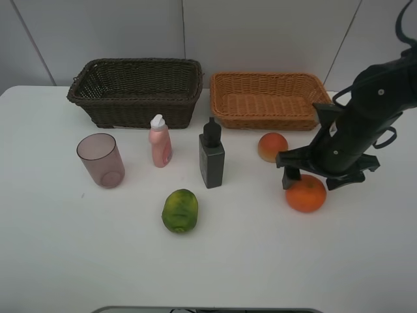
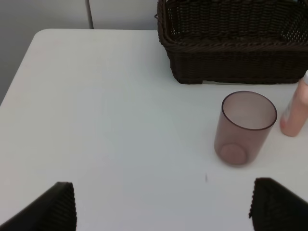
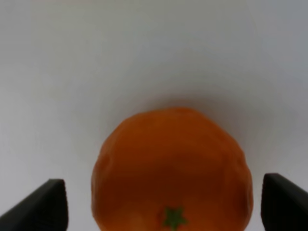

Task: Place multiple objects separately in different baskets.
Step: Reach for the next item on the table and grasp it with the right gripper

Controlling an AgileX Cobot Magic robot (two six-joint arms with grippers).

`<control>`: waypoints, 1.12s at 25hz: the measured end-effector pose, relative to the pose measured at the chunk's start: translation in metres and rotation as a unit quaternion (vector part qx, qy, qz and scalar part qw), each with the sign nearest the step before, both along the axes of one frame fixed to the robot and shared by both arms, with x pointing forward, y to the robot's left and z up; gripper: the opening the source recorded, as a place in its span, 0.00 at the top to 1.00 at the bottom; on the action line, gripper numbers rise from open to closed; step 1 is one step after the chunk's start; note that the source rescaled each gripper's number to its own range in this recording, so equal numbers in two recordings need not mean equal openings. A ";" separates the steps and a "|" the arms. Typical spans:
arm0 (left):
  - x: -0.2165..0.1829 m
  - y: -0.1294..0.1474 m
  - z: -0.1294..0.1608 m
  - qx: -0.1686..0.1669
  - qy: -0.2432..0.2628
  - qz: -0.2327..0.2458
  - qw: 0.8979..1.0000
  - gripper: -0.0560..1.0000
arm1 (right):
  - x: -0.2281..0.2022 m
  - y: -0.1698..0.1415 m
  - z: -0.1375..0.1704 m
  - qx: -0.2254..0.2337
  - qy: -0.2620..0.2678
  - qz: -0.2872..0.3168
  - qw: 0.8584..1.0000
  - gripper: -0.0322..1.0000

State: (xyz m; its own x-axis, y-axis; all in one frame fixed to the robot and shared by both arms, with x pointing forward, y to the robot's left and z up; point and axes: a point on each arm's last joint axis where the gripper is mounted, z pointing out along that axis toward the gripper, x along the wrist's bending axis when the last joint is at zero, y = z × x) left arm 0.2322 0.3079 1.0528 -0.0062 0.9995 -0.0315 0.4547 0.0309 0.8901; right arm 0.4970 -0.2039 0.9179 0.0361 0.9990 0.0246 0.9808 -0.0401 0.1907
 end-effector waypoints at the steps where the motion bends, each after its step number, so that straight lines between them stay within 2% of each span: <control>1: 0.000 0.000 0.000 0.000 0.000 0.000 1.000 0.08 | 0.000 0.000 -0.002 -0.001 0.003 0.000 1.000 0.00; 9: 0.000 0.000 0.000 0.000 0.000 0.000 1.000 0.08 | 0.002 0.001 -0.024 -0.013 0.034 0.000 0.999 0.00; 16: 0.000 0.000 0.000 0.000 0.000 0.000 1.000 0.08 | 0.005 0.002 -0.026 -0.006 0.022 0.001 1.000 0.00; 28: 0.000 0.000 0.000 0.000 0.000 0.000 1.000 0.08 | 0.005 0.002 -0.037 -0.012 0.038 0.001 0.999 0.01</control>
